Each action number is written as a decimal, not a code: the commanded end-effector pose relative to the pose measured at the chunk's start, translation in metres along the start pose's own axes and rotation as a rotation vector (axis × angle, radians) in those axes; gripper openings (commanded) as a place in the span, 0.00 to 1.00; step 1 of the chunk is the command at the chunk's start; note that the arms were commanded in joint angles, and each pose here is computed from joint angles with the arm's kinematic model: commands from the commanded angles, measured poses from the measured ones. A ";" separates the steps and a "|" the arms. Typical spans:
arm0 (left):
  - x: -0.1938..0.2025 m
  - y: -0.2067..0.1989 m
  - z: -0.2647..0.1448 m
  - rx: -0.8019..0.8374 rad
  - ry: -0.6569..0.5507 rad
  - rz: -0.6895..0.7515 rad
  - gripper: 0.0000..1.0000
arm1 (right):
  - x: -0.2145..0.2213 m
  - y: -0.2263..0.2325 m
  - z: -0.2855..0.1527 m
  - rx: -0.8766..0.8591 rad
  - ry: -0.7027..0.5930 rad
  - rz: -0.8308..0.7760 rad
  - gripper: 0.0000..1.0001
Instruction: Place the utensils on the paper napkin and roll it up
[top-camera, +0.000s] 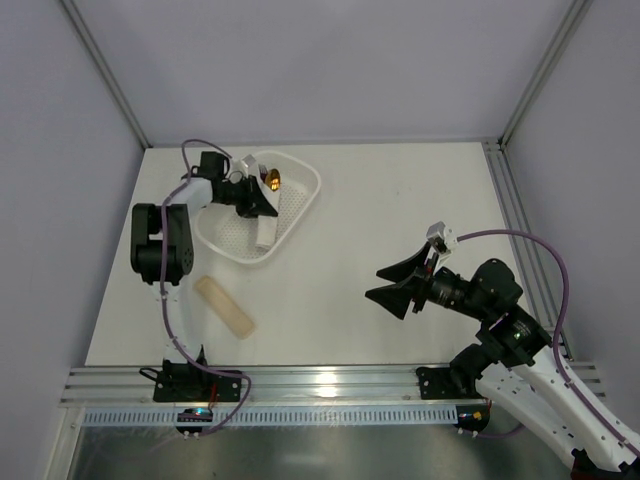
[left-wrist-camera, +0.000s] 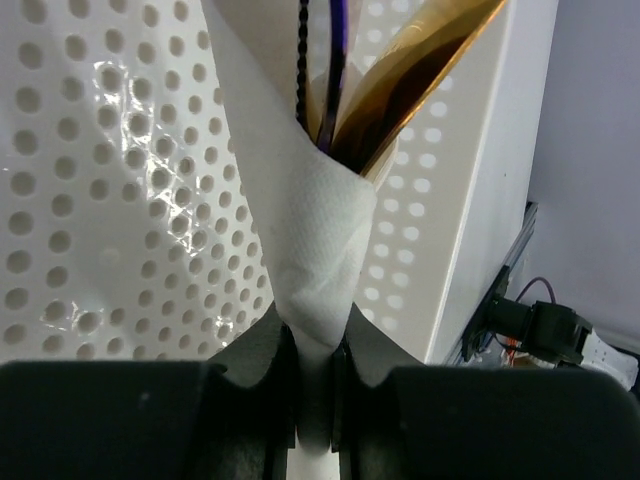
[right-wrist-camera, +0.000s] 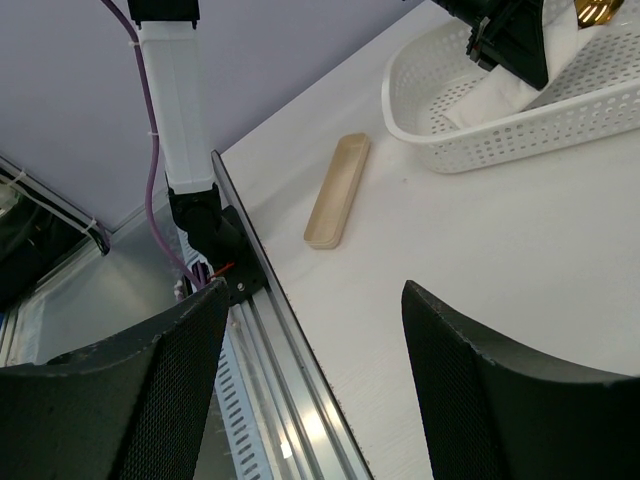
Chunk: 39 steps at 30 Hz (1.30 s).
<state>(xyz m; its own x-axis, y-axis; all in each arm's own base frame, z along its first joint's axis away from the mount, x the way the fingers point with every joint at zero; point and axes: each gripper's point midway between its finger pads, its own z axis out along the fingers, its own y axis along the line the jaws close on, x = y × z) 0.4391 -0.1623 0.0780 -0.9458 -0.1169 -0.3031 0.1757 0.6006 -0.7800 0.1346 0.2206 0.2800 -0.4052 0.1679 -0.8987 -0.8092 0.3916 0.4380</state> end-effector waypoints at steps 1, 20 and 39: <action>-0.002 -0.016 -0.006 0.025 0.028 0.048 0.00 | -0.010 0.006 -0.001 -0.028 -0.036 -0.035 0.71; 0.023 0.038 0.022 -0.075 0.117 -0.071 0.10 | -0.009 0.005 0.000 -0.024 -0.031 -0.032 0.71; 0.025 0.054 0.006 -0.260 0.114 -0.091 0.45 | -0.011 0.008 -0.003 -0.028 -0.043 -0.038 0.71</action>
<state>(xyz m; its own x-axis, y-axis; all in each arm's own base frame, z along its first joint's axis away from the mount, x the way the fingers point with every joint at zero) 0.4249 -0.1596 0.0353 -0.9860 -0.0770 -0.1482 0.0589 0.6697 -0.7403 0.1331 0.2195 0.2824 -0.3972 0.1736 -0.9012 -0.8133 0.3885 0.4333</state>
